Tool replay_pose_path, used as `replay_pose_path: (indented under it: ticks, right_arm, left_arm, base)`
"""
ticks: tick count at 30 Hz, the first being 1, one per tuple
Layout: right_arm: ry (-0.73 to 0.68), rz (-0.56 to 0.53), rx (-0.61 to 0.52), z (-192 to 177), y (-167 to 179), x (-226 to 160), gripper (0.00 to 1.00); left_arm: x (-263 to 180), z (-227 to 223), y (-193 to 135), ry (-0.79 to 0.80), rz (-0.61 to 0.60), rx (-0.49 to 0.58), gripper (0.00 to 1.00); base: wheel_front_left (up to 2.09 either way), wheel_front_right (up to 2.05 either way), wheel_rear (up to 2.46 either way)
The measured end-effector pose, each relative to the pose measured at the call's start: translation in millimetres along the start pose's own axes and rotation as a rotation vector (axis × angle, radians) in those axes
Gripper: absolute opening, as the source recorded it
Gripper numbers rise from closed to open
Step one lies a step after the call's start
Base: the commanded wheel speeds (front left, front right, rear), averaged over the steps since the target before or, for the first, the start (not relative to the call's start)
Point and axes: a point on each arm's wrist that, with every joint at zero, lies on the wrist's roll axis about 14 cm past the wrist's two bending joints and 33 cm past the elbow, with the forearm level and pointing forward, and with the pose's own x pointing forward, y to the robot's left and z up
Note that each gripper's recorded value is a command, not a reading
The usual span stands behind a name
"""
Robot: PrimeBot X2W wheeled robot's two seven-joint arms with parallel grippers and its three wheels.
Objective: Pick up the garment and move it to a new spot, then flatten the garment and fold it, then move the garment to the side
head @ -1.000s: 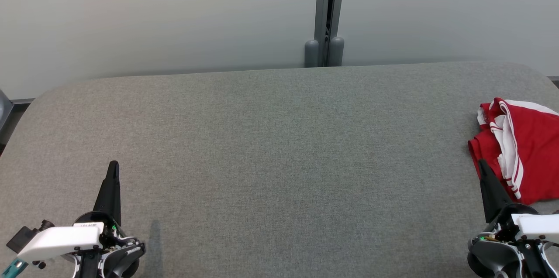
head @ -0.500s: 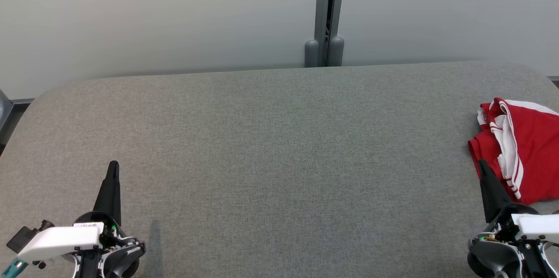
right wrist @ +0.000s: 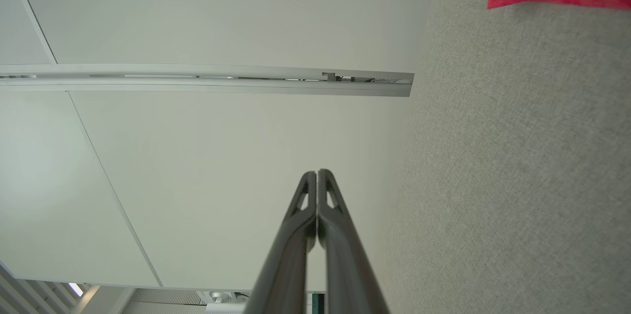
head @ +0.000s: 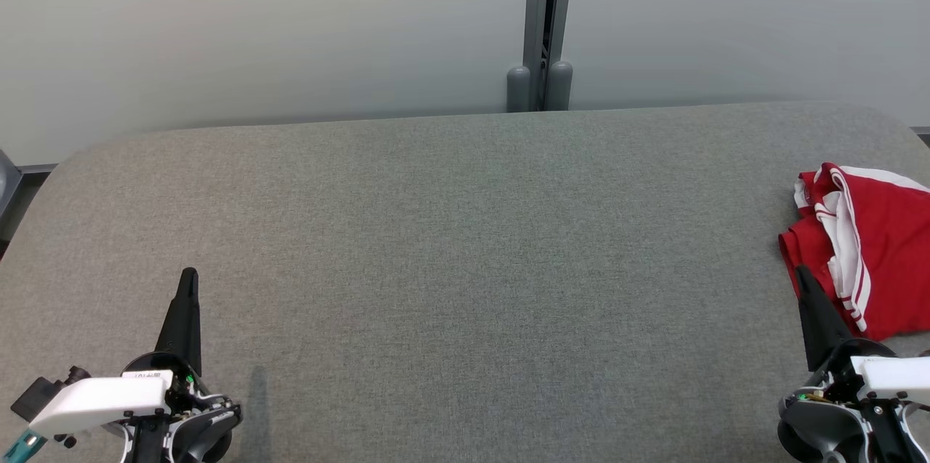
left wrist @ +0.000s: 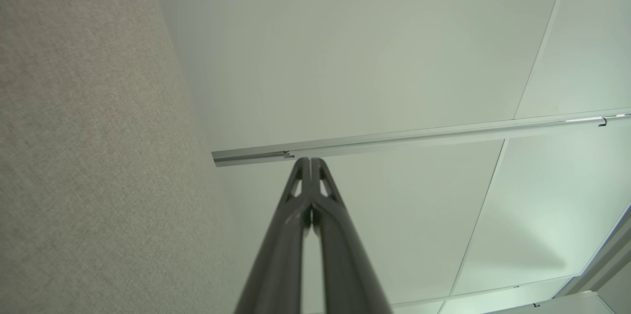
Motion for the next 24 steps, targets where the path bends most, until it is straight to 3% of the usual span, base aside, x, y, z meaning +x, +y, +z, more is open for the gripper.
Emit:
replay_pose_path:
  ticks: [24]
  right_arm:
    - [0.0, 0.0, 0.0, 0.0, 0.0, 0.0, 0.0]
  left_arm:
    - [0.0, 0.0, 0.0, 0.0, 0.0, 0.0, 0.0]
  base:
    - [0.0, 0.0, 0.0]
